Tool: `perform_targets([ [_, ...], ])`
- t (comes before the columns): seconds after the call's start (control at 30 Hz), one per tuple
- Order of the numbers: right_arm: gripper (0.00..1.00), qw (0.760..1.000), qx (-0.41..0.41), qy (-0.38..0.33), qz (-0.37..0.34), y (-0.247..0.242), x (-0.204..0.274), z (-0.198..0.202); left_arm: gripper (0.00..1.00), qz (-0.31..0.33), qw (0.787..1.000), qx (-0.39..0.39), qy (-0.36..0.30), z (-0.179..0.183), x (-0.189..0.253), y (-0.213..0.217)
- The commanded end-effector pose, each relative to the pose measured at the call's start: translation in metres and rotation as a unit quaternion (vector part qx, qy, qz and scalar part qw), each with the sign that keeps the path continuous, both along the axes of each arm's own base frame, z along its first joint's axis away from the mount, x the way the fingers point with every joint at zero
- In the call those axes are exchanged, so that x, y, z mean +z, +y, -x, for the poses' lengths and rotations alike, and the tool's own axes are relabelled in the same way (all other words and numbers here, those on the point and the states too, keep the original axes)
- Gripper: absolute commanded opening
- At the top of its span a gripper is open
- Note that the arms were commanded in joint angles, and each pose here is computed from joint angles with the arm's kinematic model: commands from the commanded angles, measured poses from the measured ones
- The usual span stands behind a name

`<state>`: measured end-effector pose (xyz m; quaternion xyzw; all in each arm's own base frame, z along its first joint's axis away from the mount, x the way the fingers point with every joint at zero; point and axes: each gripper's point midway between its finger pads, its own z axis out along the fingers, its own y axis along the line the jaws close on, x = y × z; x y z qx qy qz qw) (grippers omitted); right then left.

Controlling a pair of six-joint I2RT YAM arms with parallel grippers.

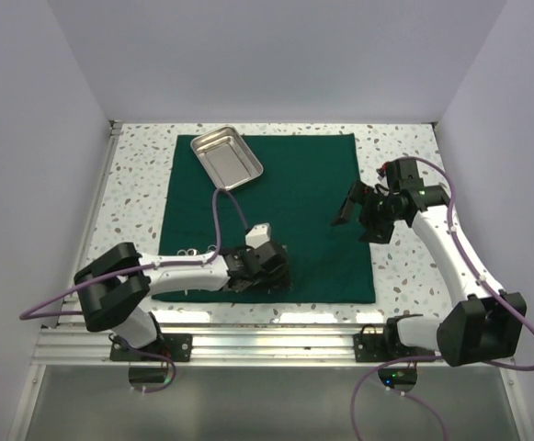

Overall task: Open and lay out the surgical kit
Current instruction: Place the medical item in the surgical kit, then adjust the container in the surgical kit.

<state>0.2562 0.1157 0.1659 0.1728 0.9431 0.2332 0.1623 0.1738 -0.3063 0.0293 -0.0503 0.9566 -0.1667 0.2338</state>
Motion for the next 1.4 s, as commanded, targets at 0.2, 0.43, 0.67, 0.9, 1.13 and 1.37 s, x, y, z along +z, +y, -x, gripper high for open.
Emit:
perform_targets([
  [0.2, 0.98, 1.000, 0.002, -0.030, -0.008, 0.002, 0.016, 0.000, 1.00, -0.040, 0.989, -0.030, -0.139, -0.055, 0.119, -0.006],
  [0.43, 0.98, 0.996, 0.003, -0.085, -0.023, 0.008, 0.050, -0.026, 1.00, -0.149, 0.953, -0.101, -0.243, -0.167, 0.195, 0.057],
  [0.67, 0.99, 0.993, 0.014, -0.120, 0.002, 0.007, 0.082, -0.064, 0.99, -0.219, 0.942, 0.003, -0.254, -0.312, 0.200, 0.164],
  [0.9, 0.99, 0.988, 0.032, -0.148, -0.002, 0.025, 0.107, -0.127, 0.90, -0.235, 0.962, 0.080, -0.109, -0.374, 0.114, 0.203],
  [1.13, 0.98, 0.988, 0.063, -0.143, 0.006, 0.049, 0.109, -0.183, 0.88, -0.176, 0.968, 0.166, -0.071, -0.351, 0.065, 0.234],
  [1.37, 0.98, 0.989, 0.062, -0.134, 0.003, 0.054, 0.095, -0.201, 0.84, -0.104, 0.986, 0.123, -0.042, -0.320, 0.039, 0.190],
])
